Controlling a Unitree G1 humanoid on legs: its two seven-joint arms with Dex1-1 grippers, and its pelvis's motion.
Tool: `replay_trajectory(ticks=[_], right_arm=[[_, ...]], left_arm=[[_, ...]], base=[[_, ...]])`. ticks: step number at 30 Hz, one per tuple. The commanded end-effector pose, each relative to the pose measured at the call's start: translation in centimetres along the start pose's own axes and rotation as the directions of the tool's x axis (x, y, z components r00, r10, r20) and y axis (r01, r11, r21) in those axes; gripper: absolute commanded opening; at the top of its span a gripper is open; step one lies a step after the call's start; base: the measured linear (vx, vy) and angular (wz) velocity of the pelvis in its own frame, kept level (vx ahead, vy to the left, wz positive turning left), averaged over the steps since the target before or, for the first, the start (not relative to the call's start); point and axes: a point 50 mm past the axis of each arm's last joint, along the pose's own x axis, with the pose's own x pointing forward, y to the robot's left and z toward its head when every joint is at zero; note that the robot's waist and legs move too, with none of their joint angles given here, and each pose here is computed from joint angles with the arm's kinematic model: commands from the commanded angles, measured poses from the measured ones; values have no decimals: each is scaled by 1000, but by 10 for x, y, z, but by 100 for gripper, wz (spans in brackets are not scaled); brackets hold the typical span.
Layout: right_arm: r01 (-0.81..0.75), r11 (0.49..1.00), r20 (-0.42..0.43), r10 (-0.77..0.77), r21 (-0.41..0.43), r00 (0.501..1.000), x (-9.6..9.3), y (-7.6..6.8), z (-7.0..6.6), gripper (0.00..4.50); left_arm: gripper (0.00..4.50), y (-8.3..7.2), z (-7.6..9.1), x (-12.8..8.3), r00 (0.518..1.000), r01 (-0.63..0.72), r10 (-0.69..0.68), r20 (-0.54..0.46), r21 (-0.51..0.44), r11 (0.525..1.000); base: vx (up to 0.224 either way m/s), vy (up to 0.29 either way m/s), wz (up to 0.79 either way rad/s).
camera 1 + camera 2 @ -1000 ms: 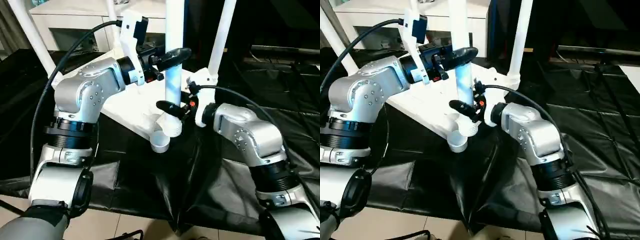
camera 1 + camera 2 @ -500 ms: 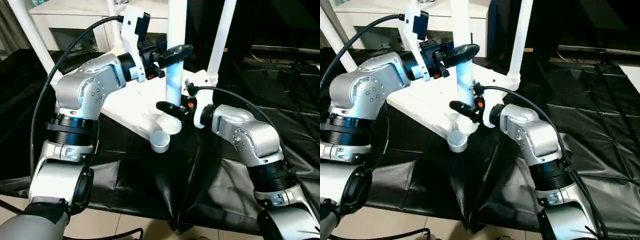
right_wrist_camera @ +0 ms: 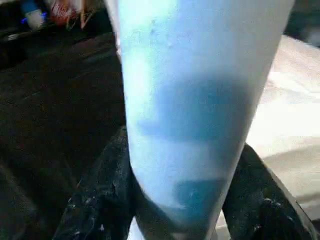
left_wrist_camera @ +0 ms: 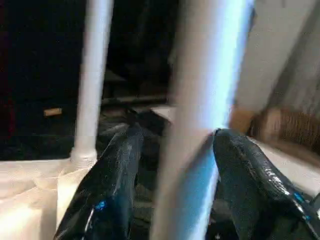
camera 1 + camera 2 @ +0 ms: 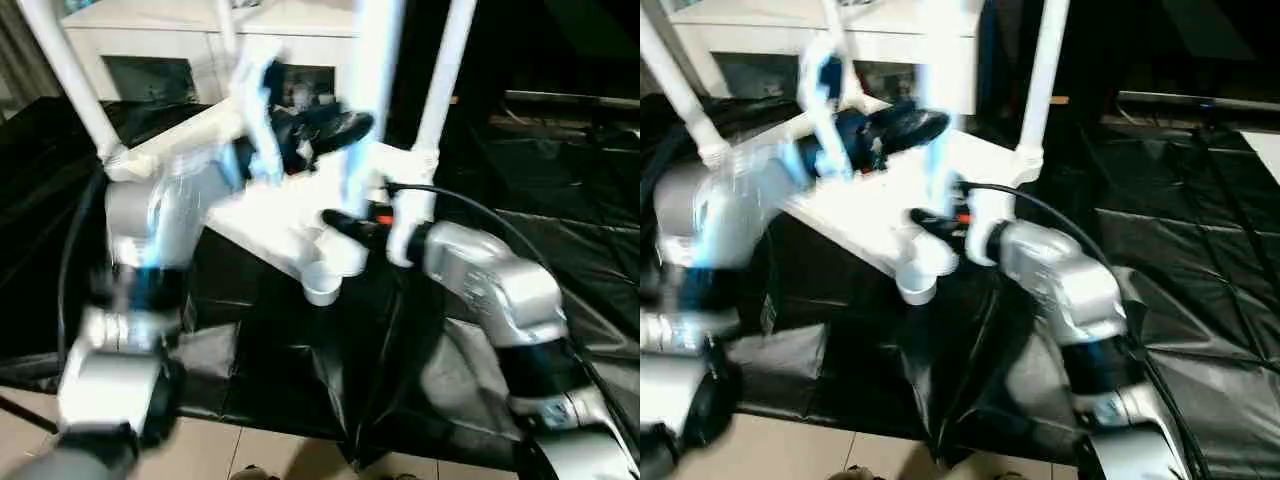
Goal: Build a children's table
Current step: Move to table
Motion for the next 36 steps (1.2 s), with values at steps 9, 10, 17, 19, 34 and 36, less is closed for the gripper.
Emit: replay_trajectory(ticks=[9, 10, 17, 19, 34, 36], right_arm=[[137, 989, 292, -148, 57, 945, -57, -35, 30, 185], [144, 988, 294, -152, 51, 944, -60, -36, 30, 185], [268, 962, 311, -268, 41, 912, -92, -53, 25, 185], [298, 953, 308, -298, 48, 903, -97, -54, 21, 185], [389, 907, 430, -419, 161, 799, -92, -48, 4, 185], [386, 899, 449, -439, 209, 779, -87, -48, -3, 185]], left_arm=[[271, -3, -4, -57, 954, -220, 228, 195, -58, 974], [271, -1, -5, -61, 944, -264, 268, 191, -47, 963], [271, 17, -50, -125, 698, -710, 716, 18, 152, 688], [271, 18, -60, -137, 622, -772, 783, -11, 161, 615], [271, 25, -75, -132, 629, -762, 765, 139, 304, 571], [271, 30, -85, -128, 643, -751, 752, 144, 311, 583]], base=[[0, 0, 0], [0, 0, 0], [0, 0, 0], [0, 0, 0], [0, 0, 0], [0, 0, 0]])
